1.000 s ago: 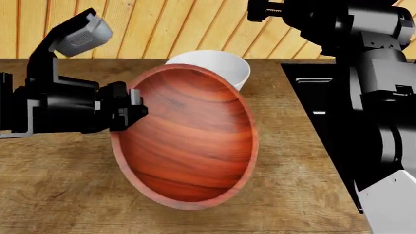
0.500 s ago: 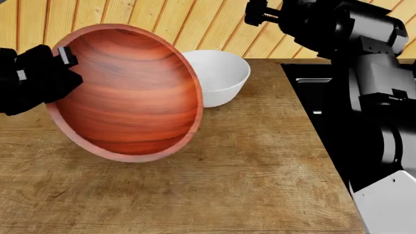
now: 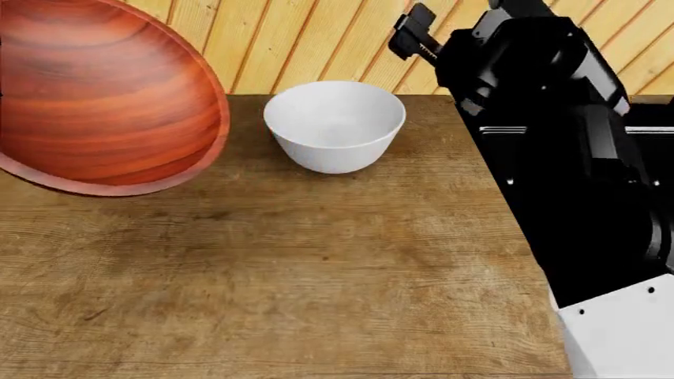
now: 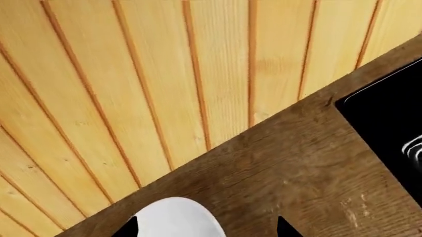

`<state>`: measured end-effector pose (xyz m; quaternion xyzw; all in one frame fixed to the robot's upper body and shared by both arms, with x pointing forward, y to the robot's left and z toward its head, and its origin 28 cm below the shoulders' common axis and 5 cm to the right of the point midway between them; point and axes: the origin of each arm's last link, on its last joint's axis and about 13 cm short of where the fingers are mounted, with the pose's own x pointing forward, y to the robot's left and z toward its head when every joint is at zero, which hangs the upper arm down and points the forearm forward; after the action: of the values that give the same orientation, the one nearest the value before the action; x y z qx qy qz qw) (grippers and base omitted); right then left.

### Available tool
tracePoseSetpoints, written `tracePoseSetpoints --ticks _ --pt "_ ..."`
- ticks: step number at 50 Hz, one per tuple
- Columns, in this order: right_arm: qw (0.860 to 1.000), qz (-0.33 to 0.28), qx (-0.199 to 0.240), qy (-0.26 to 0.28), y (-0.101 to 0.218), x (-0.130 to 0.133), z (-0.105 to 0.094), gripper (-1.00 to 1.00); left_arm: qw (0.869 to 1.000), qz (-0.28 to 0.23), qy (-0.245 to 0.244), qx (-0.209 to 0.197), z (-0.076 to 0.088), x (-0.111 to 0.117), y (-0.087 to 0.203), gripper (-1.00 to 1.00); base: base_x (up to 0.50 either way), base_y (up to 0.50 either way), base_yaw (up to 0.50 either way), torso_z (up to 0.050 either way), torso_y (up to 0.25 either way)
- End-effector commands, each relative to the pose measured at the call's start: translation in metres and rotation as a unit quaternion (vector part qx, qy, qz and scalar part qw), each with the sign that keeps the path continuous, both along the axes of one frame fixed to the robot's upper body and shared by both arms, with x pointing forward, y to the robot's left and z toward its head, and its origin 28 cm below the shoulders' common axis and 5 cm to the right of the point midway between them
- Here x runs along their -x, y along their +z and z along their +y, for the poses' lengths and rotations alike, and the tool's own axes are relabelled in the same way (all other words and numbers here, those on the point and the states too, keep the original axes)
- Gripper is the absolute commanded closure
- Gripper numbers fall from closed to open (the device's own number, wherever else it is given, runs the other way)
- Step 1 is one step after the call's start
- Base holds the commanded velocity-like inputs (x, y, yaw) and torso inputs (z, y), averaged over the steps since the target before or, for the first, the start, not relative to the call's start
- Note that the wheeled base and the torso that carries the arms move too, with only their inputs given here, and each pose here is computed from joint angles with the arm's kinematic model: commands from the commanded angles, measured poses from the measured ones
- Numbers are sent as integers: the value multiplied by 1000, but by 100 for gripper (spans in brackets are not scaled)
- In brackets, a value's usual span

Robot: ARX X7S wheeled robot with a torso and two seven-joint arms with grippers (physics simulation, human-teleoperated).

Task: Stack the bowls in the sink.

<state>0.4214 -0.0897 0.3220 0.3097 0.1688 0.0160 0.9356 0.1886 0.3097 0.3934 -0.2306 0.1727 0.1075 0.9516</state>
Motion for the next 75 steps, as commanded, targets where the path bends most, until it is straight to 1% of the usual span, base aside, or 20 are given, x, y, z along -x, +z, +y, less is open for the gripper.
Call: tracePoseSetpoints --ticks 1,4,9,20,24,37,48,58,66,67,75 --pt "996 59 -56 -36 -7 0 8 -100 999 -10 51 -1 3 4 7 100 0 0 0 0 0" --pt "994 79 -59 -41 -8 0 11 -100 999 -10 51 -3 3 3 7 100 0 0 0 0 0" --pt "990 107 -85 -39 -10 1 17 -100 999 -8 49 -3 2 -1 5 100 0 0 0 0 0" --pt "983 124 -135 -25 -13 2 24 -100 999 -4 49 -5 2 -7 -1 100 0 0 0 0 0" --pt "981 130 -143 -20 -15 2 27 -100 999 -3 48 -6 2 -8 -2 100 0 0 0 0 2" --pt "977 157 -142 -25 -33 2 33 -100 999 -1 45 -11 1 -12 -3 100 0 0 0 0 0" --pt "975 178 -128 -29 -48 2 37 -100 999 1 44 -12 0 -13 -4 100 0 0 0 0 0" --pt "975 192 -113 -20 -60 4 45 -100 999 5 47 -10 3 -12 -7 100 0 0 0 0 1" --pt "975 195 -105 -6 -64 6 53 -100 999 8 49 -7 6 -12 -10 100 0 0 0 0 0" --pt "975 194 -104 -5 -64 6 53 100 999 8 49 -7 6 -12 -10 100 0 0 0 0 0" --pt "978 185 -101 0 -61 6 53 100 999 8 48 -7 5 -13 -11 100 0 0 0 0 0"
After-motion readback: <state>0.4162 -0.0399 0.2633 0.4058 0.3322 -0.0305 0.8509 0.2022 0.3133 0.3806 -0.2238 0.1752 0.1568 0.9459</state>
